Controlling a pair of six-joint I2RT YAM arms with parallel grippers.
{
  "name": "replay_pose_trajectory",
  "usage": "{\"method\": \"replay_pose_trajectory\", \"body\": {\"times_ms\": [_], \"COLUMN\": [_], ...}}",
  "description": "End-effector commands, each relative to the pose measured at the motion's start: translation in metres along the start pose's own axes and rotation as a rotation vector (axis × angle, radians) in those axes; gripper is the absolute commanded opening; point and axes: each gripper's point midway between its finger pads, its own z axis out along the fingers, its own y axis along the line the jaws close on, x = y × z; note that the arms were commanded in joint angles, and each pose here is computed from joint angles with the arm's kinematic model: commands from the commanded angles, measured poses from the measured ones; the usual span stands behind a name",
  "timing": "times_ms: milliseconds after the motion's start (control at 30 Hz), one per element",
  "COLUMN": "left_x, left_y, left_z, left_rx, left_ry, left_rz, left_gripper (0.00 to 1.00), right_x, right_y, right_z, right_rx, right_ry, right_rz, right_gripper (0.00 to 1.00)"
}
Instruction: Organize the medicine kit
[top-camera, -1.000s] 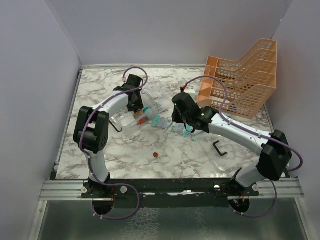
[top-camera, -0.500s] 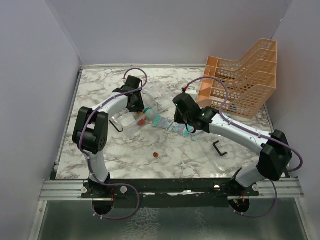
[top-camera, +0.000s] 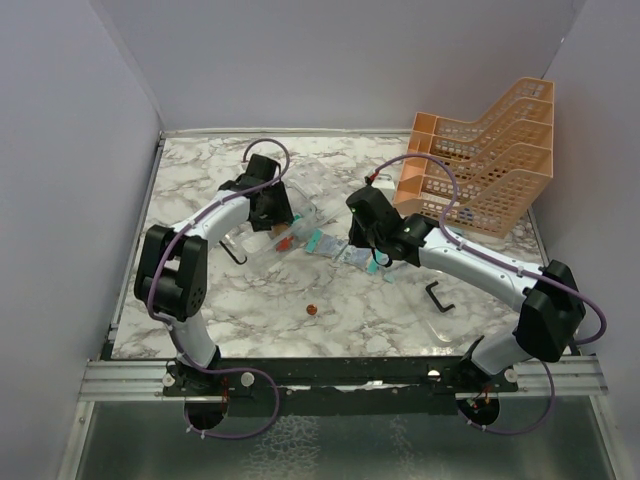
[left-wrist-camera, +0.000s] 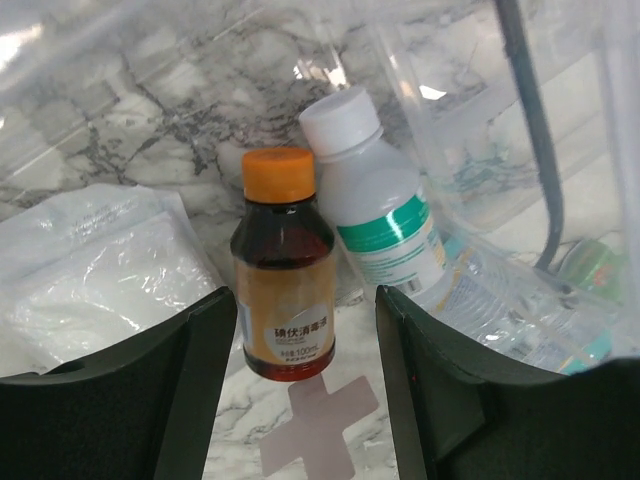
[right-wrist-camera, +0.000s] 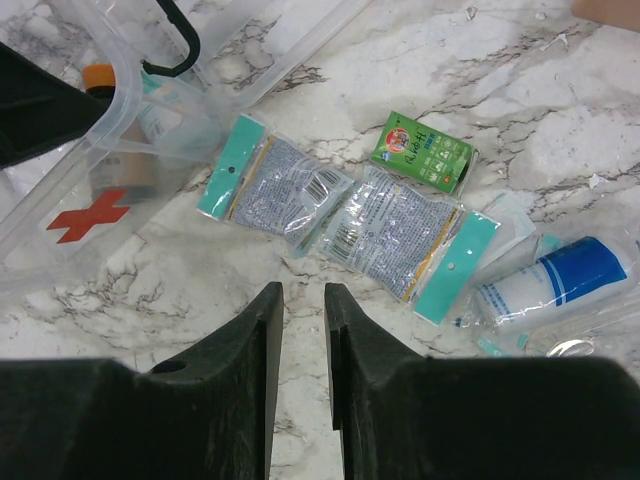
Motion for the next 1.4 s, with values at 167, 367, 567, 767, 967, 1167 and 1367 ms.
{"method": "replay_pose_trajectory", "body": {"times_ms": [167, 367, 567, 767, 967, 1167, 1367], "left_x": [0.037, 0.043, 0.046, 0.037, 0.036, 0.016, -0.017], "left_y": [0.002, -0.007, -0.032, -0.047, -0.03, -0.027, -0.04], "left_z": [-0.003, -0.002, -0.003, -0.008, -0.008, -0.031, -0.072], "left_rx": [0.029, 0.076, 0.192, 0.245, 0.16, 0.14, 0.175], "left_ry": [0.12, 0.159, 0.209, 0.191, 0.158, 0.074, -0.054], "left_rz": [-0.042, -0.066, -0.143, -0.179, -0.148, -0.086, -0.023], "left_gripper": [0.61, 0.58, 0.54, 0.54, 0.58, 0.64, 0.66], "right_x": [-0.005, -0.003, -0.001, -0.001, 0.001, 0.014, 0.029], "right_y": [-0.005, -0.006, -0.008, -0.01, -0.015, -0.019, 0.006], "right_z": [-0.006, -0.006, -0.006, -0.008, -0.008, 0.006, 0.031], "right_rx": [0.014, 0.018, 0.022, 0.026, 0.034, 0.002, -0.162], "right_ry": [-0.019, -0.014, -0.011, -0.013, -0.017, 0.029, 0.134], "right_rz": [0.032, 0.032, 0.037, 0.038, 0.023, -0.047, -0.105], "right_gripper": [0.24, 0.24, 0.24, 0.24, 0.24, 0.27, 0.3]}}
